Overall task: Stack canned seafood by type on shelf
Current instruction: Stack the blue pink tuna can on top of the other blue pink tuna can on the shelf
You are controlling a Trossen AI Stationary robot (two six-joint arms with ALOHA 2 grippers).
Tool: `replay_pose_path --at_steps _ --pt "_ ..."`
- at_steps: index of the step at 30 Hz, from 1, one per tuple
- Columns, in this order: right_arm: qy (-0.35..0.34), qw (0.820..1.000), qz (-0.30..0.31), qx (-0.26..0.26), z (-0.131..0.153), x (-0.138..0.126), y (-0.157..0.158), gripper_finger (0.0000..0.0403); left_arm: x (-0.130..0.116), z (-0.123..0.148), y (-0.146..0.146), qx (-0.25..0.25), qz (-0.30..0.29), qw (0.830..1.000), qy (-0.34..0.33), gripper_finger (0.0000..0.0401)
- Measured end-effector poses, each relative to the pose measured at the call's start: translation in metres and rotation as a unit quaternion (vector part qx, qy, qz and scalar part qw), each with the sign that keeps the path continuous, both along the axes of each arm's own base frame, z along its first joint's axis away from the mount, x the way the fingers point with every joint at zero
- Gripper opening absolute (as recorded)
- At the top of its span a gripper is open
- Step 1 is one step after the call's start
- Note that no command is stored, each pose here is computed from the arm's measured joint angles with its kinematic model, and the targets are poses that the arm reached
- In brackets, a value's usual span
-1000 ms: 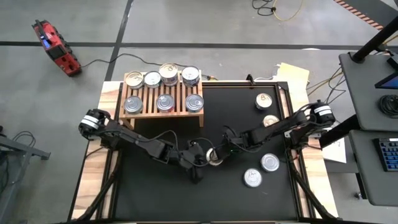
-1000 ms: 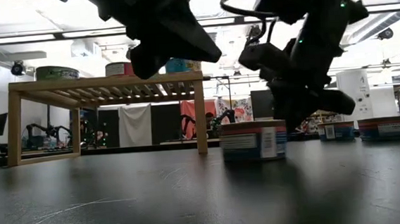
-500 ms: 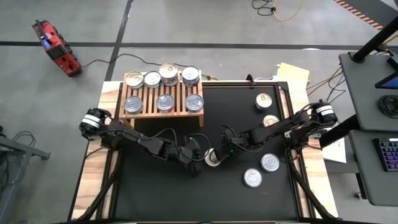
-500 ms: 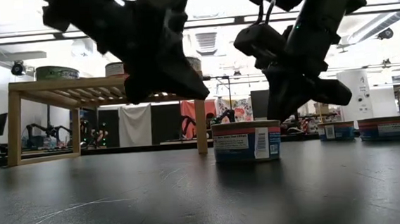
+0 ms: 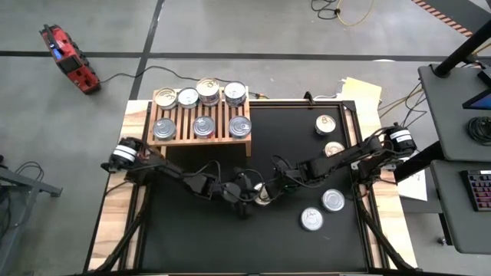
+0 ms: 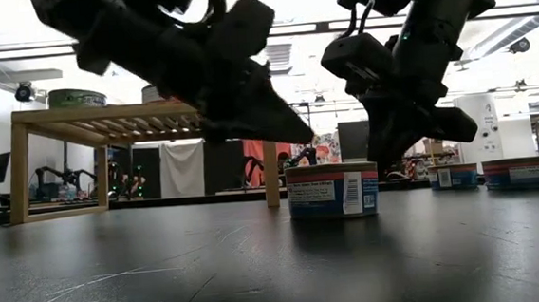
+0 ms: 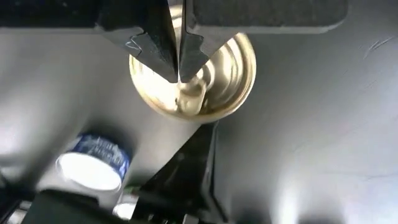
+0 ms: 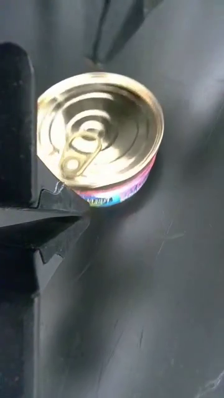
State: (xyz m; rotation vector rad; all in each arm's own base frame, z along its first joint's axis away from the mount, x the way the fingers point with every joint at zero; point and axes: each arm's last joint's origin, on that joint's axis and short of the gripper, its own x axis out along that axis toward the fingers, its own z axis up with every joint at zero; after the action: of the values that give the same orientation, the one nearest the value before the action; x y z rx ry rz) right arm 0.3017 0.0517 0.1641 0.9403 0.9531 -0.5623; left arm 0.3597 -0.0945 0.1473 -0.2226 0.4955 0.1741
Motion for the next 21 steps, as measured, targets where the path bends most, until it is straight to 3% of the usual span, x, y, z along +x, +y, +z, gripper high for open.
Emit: replay_pose_path --at_steps 8,21 --pt "0.017 1.0 -0.002 -0.001 -0.002 -0.003 0.0 0.0012 0.006 -0.02 -0.002 -0.045 0.024 0.999 -0.011 0.0" --pt "0.011 0.996 -0.025 0.079 0.005 -0.004 0.002 0.0013 0.003 -0.023 -0.003 -0.068 0.04 0.997 0.008 0.0"
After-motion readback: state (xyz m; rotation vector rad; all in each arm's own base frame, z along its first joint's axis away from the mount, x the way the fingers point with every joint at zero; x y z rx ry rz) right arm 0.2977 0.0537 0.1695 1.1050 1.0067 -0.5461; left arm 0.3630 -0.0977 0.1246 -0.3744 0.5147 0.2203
